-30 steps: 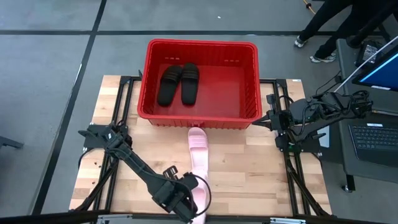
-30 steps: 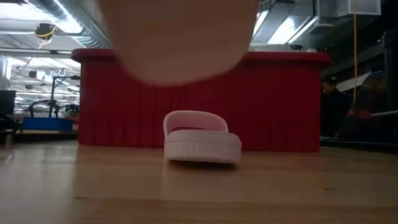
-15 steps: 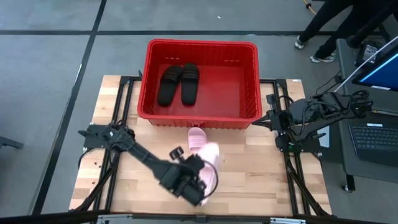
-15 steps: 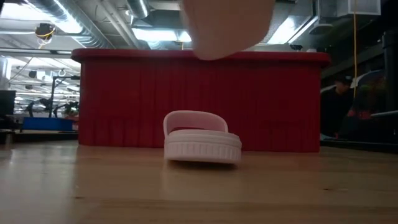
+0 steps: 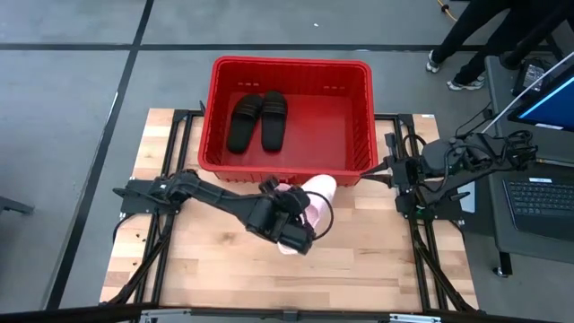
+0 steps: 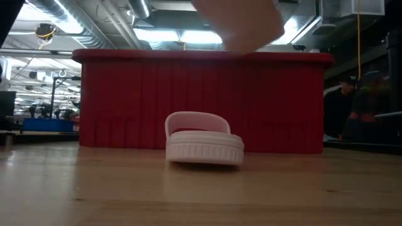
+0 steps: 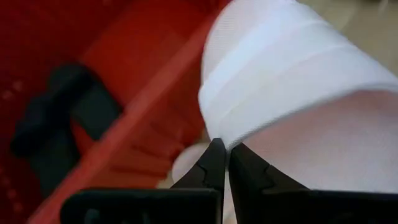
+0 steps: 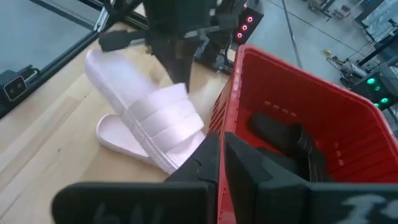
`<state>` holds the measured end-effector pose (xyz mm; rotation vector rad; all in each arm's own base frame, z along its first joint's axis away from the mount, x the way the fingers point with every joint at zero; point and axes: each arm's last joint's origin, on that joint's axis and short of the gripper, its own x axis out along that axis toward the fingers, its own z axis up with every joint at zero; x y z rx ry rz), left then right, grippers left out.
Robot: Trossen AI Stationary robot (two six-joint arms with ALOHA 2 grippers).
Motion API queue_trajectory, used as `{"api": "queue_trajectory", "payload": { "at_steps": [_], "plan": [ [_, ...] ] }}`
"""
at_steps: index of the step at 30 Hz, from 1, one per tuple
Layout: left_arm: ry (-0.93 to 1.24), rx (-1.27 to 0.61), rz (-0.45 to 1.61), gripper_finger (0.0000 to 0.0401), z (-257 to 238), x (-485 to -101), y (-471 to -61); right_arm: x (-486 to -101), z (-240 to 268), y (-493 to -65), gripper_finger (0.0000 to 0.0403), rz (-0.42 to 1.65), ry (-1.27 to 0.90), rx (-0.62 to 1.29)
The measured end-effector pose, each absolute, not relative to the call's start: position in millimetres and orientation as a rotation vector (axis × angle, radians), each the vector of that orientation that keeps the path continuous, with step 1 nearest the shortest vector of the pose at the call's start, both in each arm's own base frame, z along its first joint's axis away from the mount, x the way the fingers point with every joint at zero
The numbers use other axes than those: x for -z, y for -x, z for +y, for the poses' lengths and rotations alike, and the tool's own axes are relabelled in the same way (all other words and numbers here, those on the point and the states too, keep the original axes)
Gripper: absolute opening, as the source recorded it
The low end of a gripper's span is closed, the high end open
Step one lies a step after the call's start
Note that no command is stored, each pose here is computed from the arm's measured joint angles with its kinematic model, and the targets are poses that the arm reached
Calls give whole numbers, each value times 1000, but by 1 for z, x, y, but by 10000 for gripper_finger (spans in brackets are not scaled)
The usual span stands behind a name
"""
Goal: Pick and place slides into bin
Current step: Put the left pink slipper into the red bin
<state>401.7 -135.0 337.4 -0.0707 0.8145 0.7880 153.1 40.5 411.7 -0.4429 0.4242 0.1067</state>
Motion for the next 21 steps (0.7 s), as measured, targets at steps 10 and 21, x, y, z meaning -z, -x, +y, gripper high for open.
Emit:
{"api": "queue_trajectory", "payload": {
  "at_steps": [10, 21],
  "plan": [
    [-46, -814, 605, 2, -125, -381, -389, -417, 41, -155, 25, 368, 459, -94],
    [-278, -1038, 547, 3, -77, -392, -394, -445, 40, -167, 26, 100, 455, 113]
  ]
}}
